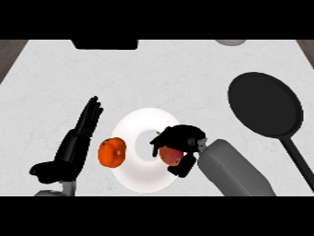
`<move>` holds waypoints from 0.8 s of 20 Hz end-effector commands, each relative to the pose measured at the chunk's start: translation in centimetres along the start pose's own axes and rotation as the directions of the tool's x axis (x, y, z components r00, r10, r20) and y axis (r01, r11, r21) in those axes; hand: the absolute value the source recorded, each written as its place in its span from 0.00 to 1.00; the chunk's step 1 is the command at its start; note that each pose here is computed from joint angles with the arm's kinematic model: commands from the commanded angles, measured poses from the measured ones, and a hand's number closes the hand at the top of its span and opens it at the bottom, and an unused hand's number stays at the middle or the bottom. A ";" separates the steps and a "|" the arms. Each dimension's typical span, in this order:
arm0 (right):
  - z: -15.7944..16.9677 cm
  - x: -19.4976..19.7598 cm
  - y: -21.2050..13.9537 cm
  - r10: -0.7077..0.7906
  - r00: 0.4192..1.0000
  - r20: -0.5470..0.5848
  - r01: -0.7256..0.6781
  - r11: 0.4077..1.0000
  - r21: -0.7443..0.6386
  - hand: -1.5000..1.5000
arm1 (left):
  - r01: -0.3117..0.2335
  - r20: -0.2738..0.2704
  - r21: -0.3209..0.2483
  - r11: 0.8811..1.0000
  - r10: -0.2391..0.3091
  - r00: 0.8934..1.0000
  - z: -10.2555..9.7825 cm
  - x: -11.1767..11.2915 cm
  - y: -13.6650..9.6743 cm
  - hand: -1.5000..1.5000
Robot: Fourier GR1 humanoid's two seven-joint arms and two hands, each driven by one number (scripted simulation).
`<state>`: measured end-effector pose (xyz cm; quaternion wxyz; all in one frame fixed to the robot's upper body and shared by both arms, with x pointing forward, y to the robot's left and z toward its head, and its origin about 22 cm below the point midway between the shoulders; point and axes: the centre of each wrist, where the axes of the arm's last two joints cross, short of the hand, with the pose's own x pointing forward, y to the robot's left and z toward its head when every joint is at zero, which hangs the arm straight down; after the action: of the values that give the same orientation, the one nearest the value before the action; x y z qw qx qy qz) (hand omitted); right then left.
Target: Pick the pear from the plate and place it in the pan
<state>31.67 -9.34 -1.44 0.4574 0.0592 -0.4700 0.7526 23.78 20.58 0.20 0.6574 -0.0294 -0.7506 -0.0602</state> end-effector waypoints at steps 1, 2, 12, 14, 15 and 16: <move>-0.2 -1.2 2.5 0.002 0.999 -0.034 -0.001 0.999 0.033 1.00 | -0.002 0.000 -0.012 1.000 0.002 1.000 -0.2 -0.3 0.0 0.50; -0.7 -1.2 1.8 0.016 0.999 -0.028 -0.016 1.000 -0.015 1.00 | 0.014 -0.011 -0.015 1.000 -0.014 1.000 -0.4 0.6 0.4 0.50; 2.0 -0.3 -2.0 -0.357 0.790 -0.499 -0.114 0.714 -0.691 1.00 | 0.017 -0.018 0.066 0.998 -0.016 1.000 0.3 0.1 1.7 0.50; 2.2 1.3 -2.7 -0.346 0.777 -0.525 -0.234 0.616 -0.752 1.00 | -0.006 -0.024 0.052 0.999 0.007 1.000 0.2 0.4 0.8 0.50; 2.5 2.8 -2.9 -0.344 0.787 -0.512 -0.261 0.567 -0.782 1.00 | 0.003 -0.046 0.048 0.999 0.000 0.999 0.6 -0.5 1.0 0.50; 2.6 3.7 -3.3 -0.358 0.775 -0.521 -0.297 0.520 -0.800 1.00 | -0.005 -0.024 0.042 0.999 0.006 1.000 0.3 0.3 0.4 0.50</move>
<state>31.92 -9.63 1.65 0.5818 -0.3351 -0.5641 0.4807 23.70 21.46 0.42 0.6678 -0.0121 -0.7430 -0.0432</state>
